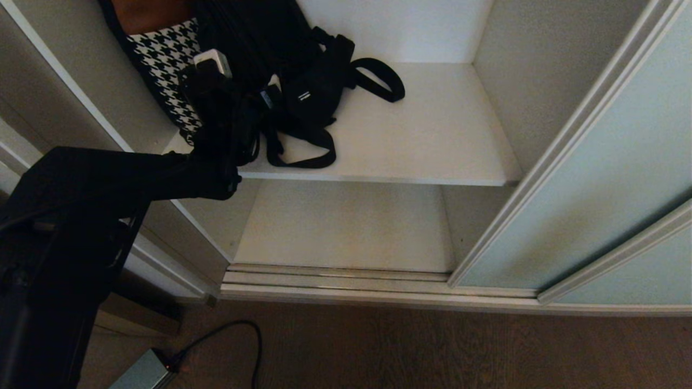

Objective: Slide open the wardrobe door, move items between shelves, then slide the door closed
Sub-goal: Place the bag on the lower shelf

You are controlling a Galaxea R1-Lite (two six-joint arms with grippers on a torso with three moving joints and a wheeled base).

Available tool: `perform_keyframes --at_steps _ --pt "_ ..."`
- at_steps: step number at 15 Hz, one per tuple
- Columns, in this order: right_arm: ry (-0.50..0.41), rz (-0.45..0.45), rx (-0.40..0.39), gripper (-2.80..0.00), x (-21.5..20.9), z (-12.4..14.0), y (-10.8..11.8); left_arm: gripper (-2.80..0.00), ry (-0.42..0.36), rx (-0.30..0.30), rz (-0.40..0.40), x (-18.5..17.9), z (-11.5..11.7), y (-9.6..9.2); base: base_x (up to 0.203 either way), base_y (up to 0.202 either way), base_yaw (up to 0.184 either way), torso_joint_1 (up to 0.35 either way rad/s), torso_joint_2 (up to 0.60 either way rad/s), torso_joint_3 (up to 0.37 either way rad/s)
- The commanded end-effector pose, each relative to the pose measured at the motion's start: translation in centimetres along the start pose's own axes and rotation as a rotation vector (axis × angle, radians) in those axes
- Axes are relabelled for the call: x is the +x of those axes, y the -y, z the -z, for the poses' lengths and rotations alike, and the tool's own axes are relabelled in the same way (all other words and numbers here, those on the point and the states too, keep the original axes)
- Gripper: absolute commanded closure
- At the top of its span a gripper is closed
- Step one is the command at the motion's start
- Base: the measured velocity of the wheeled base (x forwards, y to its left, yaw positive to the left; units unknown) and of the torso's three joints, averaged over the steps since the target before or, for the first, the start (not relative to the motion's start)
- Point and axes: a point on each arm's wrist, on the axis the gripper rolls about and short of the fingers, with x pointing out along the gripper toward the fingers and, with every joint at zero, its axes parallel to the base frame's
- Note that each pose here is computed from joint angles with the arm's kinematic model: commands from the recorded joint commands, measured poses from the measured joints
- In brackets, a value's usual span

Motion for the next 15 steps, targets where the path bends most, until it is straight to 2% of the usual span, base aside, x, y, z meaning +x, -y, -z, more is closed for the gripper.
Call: perform_keyframes --at_steps 1,7,9,10,15 --pt "0.0 0.0 0.0 0.0 0.0 0.0 0.0 -2.8 -0.026 0.002 0.002 0.0 0.1 -0.1 0.0 0.0 0.0 0.0 0.0 0.0" --pt "0.001 0.0 0.0 0.0 0.0 0.0 0.0 -2.8 -0.024 0.001 0.015 0.0 -0.1 0.0 0.166 0.0 0.0 0.001 0.0 0.003" --pt "0.001 0.0 0.0 0.0 0.0 0.0 0.0 -2.8 -0.011 -0.003 0.016 0.0 -0.6 0.0 0.062 0.0 -0.001 0.005 0.0 0.001" --pt "0.002 0.0 0.0 0.0 0.0 0.0 0.0 0.0 -0.008 -0.004 0.015 0.0 -0.8 0.0 0.0 0.0 0.0 0.0 0.0 0.0" --pt "0.0 0.0 0.0 0.0 0.0 0.0 0.0 0.0 -0.009 -0.011 0.019 0.0 -1.0 0.0 0.0 0.0 0.0 0.0 0.0 0.0"
